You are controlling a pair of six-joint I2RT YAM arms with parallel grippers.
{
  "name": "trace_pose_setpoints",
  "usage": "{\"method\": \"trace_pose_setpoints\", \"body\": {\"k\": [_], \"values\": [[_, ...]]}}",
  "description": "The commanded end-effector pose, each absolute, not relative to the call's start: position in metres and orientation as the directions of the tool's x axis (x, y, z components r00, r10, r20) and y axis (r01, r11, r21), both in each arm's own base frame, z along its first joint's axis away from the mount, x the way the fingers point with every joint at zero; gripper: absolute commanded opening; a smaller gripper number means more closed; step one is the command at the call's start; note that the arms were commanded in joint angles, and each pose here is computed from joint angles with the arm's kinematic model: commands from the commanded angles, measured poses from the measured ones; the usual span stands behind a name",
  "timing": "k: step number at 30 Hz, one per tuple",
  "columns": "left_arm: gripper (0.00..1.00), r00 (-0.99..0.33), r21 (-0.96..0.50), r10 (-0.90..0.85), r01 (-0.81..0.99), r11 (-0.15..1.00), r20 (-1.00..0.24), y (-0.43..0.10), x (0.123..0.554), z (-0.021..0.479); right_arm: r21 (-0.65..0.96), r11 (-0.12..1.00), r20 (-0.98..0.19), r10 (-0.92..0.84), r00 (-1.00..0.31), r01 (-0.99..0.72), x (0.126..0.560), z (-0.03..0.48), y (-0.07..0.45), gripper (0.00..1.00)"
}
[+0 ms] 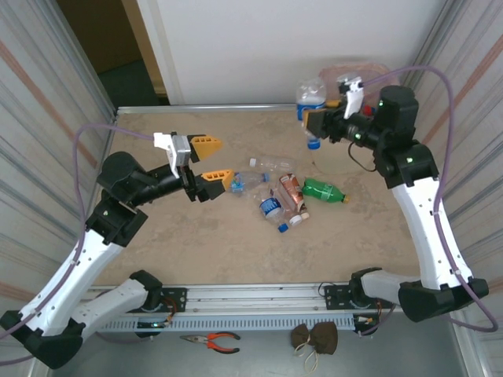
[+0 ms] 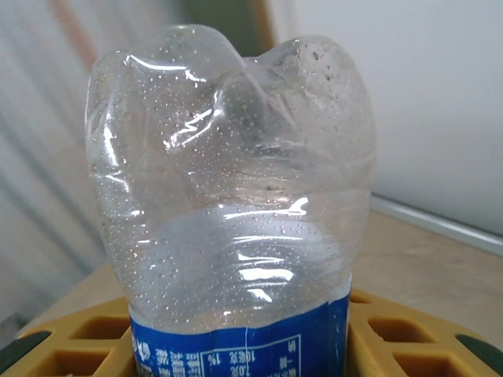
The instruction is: Put the plastic bottles in the bin
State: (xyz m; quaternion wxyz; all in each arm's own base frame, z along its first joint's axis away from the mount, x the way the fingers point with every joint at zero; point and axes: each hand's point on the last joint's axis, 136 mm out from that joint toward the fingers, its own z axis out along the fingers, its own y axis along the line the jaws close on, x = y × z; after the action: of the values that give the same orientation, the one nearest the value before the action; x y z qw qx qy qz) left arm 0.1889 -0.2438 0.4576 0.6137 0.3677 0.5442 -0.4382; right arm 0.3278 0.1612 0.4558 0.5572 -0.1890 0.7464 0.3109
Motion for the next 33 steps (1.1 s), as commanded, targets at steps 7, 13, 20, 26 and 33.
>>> {"method": "trace_pose_setpoints", "body": {"k": [7,13,20,26,33], "values": [[0.79,0.010,-0.051,-0.172,0.937,0.347,-0.985,-0.253,0.207,0.459,0.269,0.929,-0.924,0.175,-0.341,-0.253,0.410,0.447,0.052,0.44],[0.79,-0.022,-0.072,-0.156,0.942,0.328,-0.988,-0.264,0.219,0.451,0.239,0.962,-0.917,0.180,-0.357,-0.131,0.453,0.440,0.012,0.44],[0.79,-0.054,-0.099,-0.147,0.943,0.319,-0.988,-0.272,0.234,0.441,0.200,0.978,-0.866,0.147,-0.479,-0.061,0.490,0.394,-0.011,0.45],[0.79,-0.088,-0.132,-0.148,0.937,0.323,-0.985,-0.271,0.240,0.430,0.201,0.980,-0.780,0.151,-0.607,-0.015,0.511,0.343,-0.023,0.44],[0.79,-0.113,-0.159,-0.148,0.925,0.345,-0.982,-0.267,0.241,0.419,0.212,0.977,-0.620,0.154,-0.770,0.024,0.506,0.284,-0.022,0.44]]}}
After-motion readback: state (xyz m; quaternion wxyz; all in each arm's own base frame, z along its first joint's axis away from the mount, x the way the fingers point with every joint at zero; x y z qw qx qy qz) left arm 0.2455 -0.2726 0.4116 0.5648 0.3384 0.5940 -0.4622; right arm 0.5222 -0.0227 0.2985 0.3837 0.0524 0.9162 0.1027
